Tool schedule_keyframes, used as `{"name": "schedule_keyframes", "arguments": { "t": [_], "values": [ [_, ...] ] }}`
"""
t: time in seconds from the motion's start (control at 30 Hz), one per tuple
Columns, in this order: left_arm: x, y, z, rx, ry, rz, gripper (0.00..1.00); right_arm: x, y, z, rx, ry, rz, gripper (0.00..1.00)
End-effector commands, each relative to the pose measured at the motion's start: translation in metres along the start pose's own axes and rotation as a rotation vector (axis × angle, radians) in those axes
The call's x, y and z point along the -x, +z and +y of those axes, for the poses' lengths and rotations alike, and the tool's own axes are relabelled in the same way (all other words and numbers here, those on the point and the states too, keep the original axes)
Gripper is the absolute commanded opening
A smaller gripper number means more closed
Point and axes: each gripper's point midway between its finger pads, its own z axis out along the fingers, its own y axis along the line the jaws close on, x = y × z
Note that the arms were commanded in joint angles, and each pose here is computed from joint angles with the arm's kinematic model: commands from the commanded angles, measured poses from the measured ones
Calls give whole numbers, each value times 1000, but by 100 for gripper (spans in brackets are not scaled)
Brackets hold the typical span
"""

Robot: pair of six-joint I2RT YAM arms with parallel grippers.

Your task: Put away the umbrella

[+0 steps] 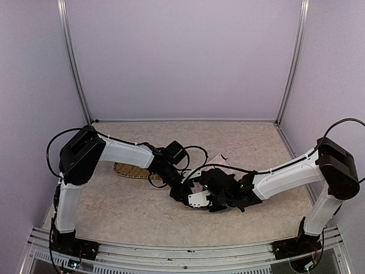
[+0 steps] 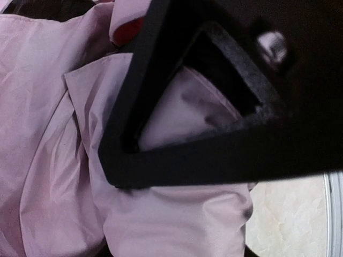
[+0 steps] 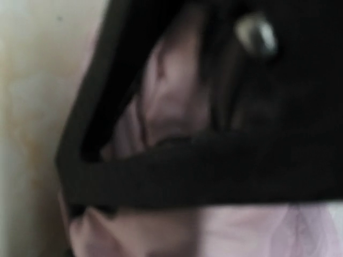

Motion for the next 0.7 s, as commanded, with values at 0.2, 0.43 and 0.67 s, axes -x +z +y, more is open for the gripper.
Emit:
{"name": "schedule_keyframes", "arguments": {
  "t": [0.2,0.43,0.67],
  "values": [
    [14,-63,-22,190,55,-268,72,-13,-1,50,255,117,28,20],
    [30,-117,-42,447,280,-467,71,14,-31,75,584,312,-143,20],
    [18,-113,-71,531,473,-406,68,15,-49,95,909,506,-175,20]
  ]
}}
